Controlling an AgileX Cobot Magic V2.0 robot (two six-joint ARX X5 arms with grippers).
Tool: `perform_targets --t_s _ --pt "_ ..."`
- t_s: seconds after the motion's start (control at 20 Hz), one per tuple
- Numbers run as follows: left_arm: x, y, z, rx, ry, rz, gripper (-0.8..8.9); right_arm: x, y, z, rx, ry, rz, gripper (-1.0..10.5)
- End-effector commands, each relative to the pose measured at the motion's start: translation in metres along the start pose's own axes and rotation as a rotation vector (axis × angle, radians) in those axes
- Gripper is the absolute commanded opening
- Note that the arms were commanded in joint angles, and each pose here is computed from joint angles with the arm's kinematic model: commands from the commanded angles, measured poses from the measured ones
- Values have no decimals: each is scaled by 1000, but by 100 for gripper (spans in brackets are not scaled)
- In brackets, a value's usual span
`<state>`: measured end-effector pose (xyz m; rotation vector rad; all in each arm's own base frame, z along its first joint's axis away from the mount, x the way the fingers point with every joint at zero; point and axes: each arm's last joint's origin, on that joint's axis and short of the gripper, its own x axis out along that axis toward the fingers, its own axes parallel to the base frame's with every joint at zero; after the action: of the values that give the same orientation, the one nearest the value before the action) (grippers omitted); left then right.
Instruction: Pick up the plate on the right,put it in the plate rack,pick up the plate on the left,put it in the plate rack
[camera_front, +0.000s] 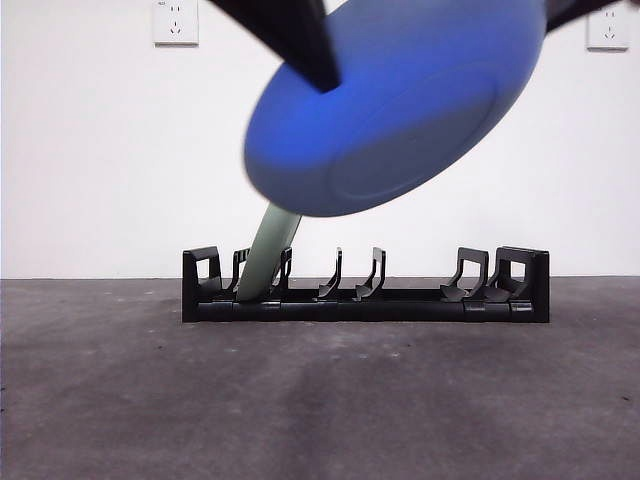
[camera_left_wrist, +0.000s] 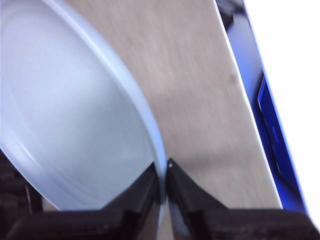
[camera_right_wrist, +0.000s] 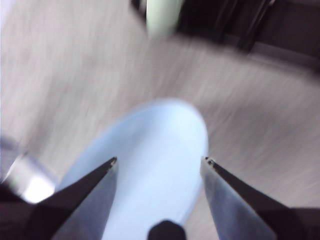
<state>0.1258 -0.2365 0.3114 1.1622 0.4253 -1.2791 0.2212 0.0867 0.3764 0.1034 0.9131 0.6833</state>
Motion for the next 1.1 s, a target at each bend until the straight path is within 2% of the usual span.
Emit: perform_targets --t_s 0.05,0.15,0.25,0.4,0.5,0.7,1.1 --pt "3 11 3 -108 -99 42 -7 -40 14 -8 -64 -148 -101 286" --pt "0 28 5 -248 -254 69 -7 -75 26 -24 -90 -270 -222 285" --pt "-2 50 5 -409 -422 128 -8 -106 38 -43 -109 -374 -279 285" --pt "-4 84 -2 -622 -605 242 -8 -136 50 -73 -105 -450 -274 284" --pt "1 100 -10 -696 -673 277 -8 -147 54 -88 -100 -457 -272 284" --pt "22 121 -27 -776 -698 301 -8 -152 56 -109 -73 -387 -262 284" --pt "72 143 -58 -858 -648 338 -8 -150 54 -125 -34 -253 -270 284"
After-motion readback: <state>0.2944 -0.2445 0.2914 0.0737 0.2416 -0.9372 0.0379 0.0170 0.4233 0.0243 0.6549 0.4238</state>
